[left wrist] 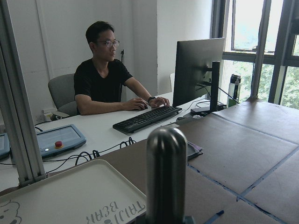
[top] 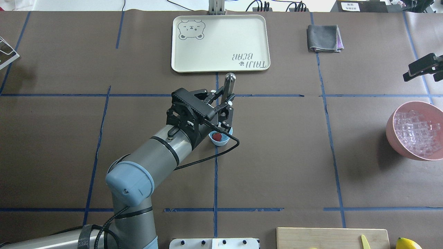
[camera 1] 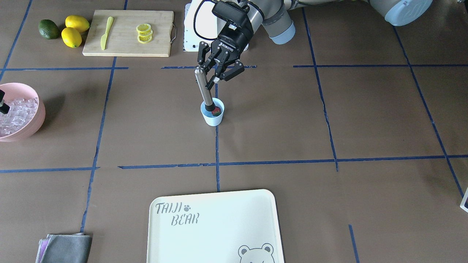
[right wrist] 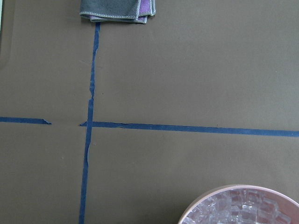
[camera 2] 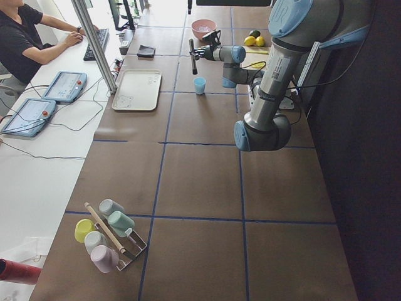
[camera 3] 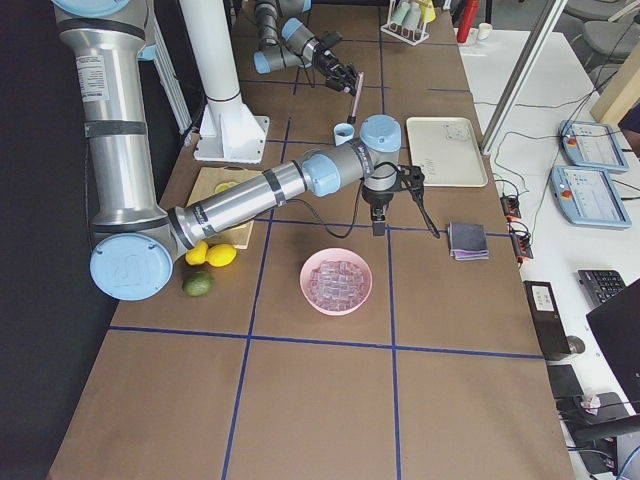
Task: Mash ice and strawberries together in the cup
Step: 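Press the metal rod down into the blue cup with the left gripper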
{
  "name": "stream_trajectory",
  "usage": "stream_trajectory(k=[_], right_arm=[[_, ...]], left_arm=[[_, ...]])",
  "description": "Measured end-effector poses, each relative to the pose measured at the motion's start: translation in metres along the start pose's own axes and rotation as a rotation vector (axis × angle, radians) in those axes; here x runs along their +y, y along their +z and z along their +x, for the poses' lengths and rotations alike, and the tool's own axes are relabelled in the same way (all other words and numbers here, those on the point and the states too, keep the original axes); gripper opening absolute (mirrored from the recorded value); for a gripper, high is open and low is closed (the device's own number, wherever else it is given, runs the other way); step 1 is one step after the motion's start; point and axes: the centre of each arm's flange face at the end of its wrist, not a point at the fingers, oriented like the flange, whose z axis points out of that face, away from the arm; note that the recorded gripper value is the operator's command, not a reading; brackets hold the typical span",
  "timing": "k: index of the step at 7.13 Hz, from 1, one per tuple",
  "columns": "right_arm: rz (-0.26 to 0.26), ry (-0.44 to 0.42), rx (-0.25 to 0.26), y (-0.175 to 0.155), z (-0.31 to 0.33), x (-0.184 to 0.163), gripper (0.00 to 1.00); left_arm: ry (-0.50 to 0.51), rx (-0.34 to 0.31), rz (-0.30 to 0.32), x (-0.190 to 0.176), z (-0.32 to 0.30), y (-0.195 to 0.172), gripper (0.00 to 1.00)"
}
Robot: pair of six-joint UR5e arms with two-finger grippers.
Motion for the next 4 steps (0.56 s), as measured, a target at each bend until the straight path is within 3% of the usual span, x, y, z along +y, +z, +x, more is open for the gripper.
stream_trajectory(k=[4], right_arm=[[-0.001,0.002,0.001,0.0,0.002,0.002,1.0]], left_arm=[[0.005,0.025,-0.038,0.034,0.017,-0.001,0.0]])
